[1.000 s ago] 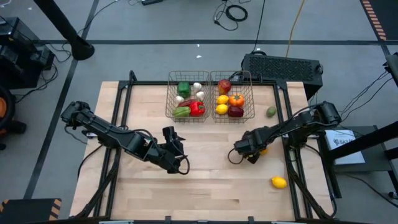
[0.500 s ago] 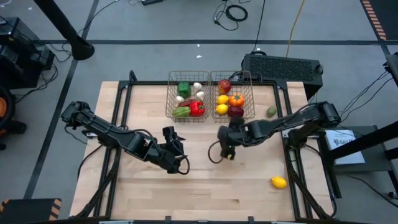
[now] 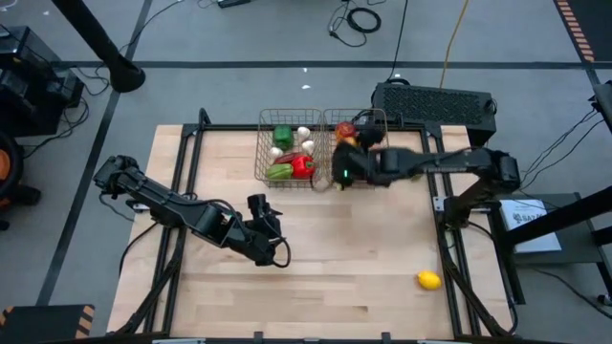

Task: Sort produce into baskets
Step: Put the orange into the right mesh basket, then put the green lemon into the right mesh basket

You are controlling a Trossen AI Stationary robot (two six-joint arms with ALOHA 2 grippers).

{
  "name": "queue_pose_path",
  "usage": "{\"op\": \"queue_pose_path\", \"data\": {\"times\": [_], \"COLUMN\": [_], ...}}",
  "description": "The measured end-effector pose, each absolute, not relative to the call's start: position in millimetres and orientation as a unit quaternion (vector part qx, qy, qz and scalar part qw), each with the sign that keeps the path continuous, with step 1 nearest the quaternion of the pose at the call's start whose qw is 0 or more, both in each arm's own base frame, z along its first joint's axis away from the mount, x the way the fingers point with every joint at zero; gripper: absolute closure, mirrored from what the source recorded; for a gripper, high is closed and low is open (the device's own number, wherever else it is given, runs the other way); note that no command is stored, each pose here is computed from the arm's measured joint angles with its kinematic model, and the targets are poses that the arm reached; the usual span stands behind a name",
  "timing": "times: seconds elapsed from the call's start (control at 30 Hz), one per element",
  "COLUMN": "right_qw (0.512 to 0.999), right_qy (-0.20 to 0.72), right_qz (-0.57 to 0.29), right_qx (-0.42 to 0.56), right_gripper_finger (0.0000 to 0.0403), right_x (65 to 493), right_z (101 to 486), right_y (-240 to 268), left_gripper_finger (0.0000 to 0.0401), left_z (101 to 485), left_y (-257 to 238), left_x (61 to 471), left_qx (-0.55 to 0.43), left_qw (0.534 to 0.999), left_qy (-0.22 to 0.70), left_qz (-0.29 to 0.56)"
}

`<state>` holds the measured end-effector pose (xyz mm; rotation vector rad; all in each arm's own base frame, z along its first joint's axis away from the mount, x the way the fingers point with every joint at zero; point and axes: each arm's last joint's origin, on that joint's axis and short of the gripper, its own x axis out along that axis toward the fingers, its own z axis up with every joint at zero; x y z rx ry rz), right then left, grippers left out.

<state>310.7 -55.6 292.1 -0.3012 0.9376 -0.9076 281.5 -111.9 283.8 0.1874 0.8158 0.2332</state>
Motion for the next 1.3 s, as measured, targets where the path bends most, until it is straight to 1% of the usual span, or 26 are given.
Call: {"op": "queue_pose_path", "data": {"times": [0.2, 0.3, 0.47, 0.63, 0.73, 0.87, 1.07, 1.2, 1.3], "right_qw": [0.787, 0.784, 0.792, 0.812, 0.805, 0.8, 0.81, 0.822, 0.84], "right_qy": [0.442, 0.429, 0.392, 0.354, 0.356, 0.355, 0.353, 0.345, 0.333], "right_qz": [-0.425, -0.447, -0.469, -0.461, -0.471, -0.479, -0.466, -0.451, -0.426], "right_qx": [-0.072, -0.042, -0.006, 0.047, 0.057, 0.063, 0.056, 0.04, 0.035], "right_gripper_finger": [0.015, 0.015, 0.015, 0.0149, 0.014, 0.0119, 0.0094, 0.009, 0.009], "right_x": [295, 282, 263, 251, 246, 243, 249, 252, 251], "right_z": [255, 241, 229, 228, 225, 222, 224, 235, 253], "right_y": [-127, -155, -191, -214, -222, -227, -221, -209, -189], "left_gripper_finger": [0.007, 0.007, 0.007, 0.007, 0.007, 0.007, 0.007, 0.007, 0.007], "left_z": [284, 284, 284, 284, 284, 284, 284, 284, 284], "left_y": [-112, -112, -111, -110, -110, -110, -108, -109, -109], "left_x": [282, 282, 282, 282, 282, 282, 283, 283, 283], "left_qx": [0.091, 0.092, 0.096, 0.11, 0.115, 0.12, 0.111, 0.107, 0.107], "left_qw": [0.908, 0.907, 0.907, 0.905, 0.905, 0.904, 0.905, 0.906, 0.906], "left_qy": [0.394, 0.394, 0.394, 0.394, 0.394, 0.393, 0.392, 0.391, 0.391], "left_qz": [0.113, 0.113, 0.116, 0.115, 0.113, 0.115, 0.123, 0.124, 0.124]}}
